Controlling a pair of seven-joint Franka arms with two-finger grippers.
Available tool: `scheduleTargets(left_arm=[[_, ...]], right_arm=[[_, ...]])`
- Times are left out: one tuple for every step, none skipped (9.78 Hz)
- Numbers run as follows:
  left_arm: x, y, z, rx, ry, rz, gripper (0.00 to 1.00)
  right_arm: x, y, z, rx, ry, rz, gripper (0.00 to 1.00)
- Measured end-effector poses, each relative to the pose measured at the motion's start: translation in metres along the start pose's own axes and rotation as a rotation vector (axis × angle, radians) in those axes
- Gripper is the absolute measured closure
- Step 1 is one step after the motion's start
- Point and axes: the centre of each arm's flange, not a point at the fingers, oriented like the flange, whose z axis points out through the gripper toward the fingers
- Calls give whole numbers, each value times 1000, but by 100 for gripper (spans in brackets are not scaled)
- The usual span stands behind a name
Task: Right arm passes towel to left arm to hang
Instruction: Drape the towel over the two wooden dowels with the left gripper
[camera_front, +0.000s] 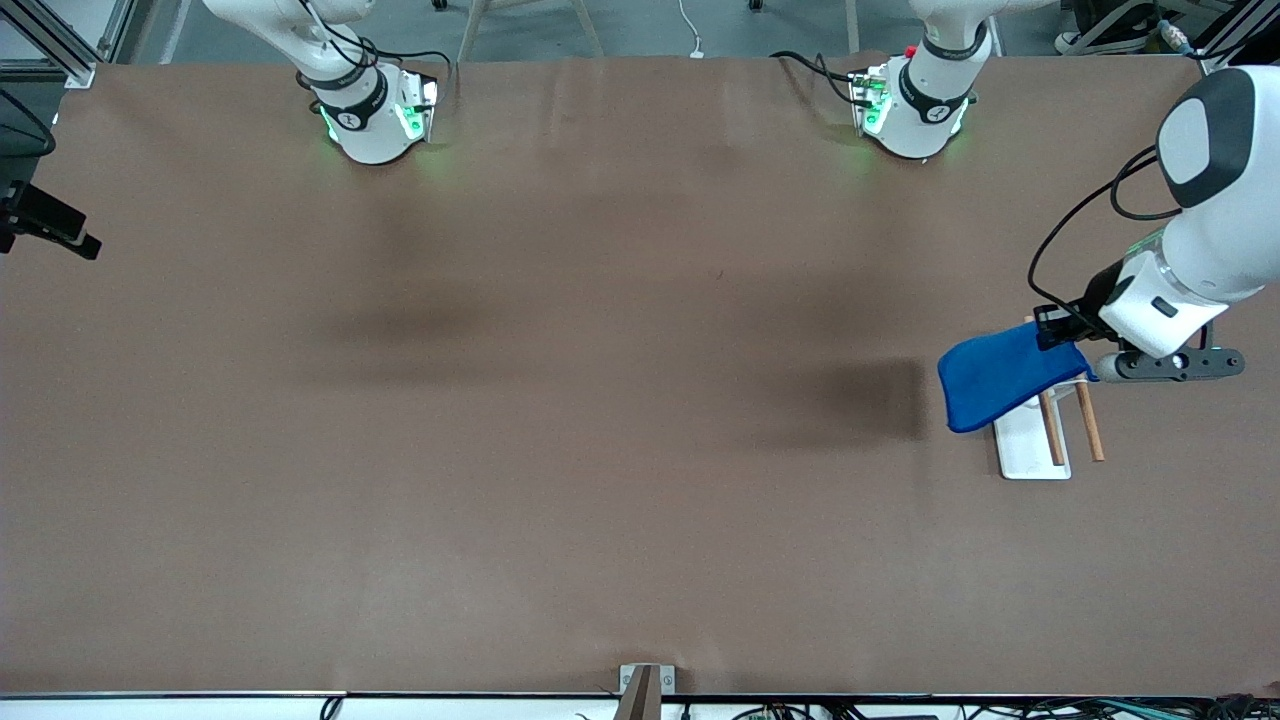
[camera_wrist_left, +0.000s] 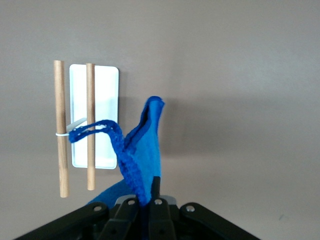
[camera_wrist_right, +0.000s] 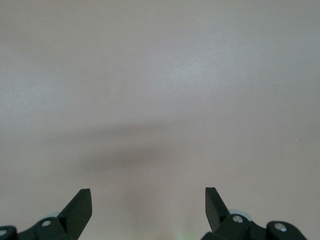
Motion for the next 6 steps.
scheduleTargets(left_arm=[[0,-4,6,0,-3,-33,98],[-1,-8,10,1,-9,-53,98],[-1,-15,13,1,-14,-69,98],[-1,-26,16,1,-20,-86,98],[-1,-37,18,0,-25,-103,98],[-1,-47,20,0,-28,-113,98]], right_arm=[[0,0,0,0,-1,0,0],[0,-1,0,-1,-3,-2,0],[-1,-3,1,-2,-6,-7,0],[-1,-6,1,-2,-8,-12,0],[-1,-7,1,-2,-8,-15,0],[-1,-7,1,-2,-9,-15,0]])
